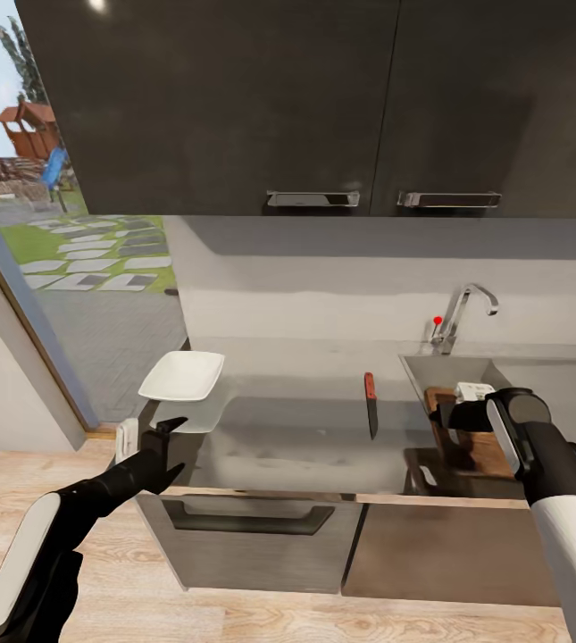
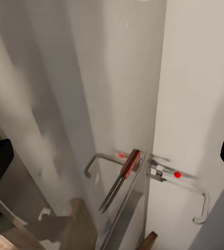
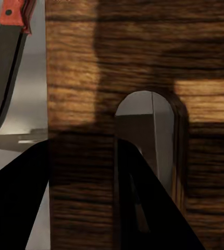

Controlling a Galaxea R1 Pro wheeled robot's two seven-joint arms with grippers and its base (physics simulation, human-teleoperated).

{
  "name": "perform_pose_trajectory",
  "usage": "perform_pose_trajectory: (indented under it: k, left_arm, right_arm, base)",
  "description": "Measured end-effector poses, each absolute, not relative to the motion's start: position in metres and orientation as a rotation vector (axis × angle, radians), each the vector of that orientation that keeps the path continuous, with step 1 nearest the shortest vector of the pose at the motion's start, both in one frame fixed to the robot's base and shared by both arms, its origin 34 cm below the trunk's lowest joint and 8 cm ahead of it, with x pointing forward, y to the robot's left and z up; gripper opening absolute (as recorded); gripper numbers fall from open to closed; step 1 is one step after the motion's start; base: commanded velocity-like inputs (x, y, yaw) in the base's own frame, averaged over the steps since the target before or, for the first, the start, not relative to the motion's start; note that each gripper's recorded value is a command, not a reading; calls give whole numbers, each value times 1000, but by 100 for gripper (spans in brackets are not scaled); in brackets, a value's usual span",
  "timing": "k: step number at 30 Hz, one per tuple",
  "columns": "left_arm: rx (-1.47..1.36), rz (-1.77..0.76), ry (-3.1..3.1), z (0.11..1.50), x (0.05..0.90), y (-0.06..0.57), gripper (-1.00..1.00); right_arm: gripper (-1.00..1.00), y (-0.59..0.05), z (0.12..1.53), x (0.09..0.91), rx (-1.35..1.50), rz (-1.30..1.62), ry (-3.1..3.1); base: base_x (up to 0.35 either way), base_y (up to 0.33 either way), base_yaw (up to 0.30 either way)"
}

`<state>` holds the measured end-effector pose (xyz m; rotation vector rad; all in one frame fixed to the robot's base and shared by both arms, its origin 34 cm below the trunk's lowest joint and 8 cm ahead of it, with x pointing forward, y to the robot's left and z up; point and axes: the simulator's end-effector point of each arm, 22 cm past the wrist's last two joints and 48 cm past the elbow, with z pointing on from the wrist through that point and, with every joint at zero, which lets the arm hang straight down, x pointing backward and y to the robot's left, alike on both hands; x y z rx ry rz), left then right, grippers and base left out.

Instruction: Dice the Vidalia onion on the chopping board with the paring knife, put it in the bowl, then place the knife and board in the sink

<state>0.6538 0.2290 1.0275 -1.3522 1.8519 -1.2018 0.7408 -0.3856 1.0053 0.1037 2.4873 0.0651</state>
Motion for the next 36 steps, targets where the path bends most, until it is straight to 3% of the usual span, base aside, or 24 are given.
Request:
perform_pose_trajectory:
  k: [7, 13, 24, 32, 36]
  left_arm:
    - [-1332, -1202, 1859, 1029, 654, 231, 100]
    - [-1282, -1241, 1792, 1043, 659, 240, 100]
    - [-1199, -1290, 1783, 1054, 658, 240, 100]
    - [-1182, -1370, 1759, 1070, 656, 253, 100]
    - [-1153, -1387, 1774, 1072, 653, 253, 100]
  right_arm:
    - [-100, -381, 1014, 750, 61, 57, 2433]
    - [-100, -339, 1032, 756, -125, 123, 2386]
    - [-100, -302, 1044, 747, -279, 121, 2338]
    - [-100, -193, 1063, 715, -728, 217, 2223]
    - [-100, -180, 1092, 708, -928, 223, 2089]
  base:
    - [0, 0, 0]
    - [-3, 0, 0]
    - [-212, 0, 0]
    - [-18, 0, 0]
    - [-1, 0, 0]
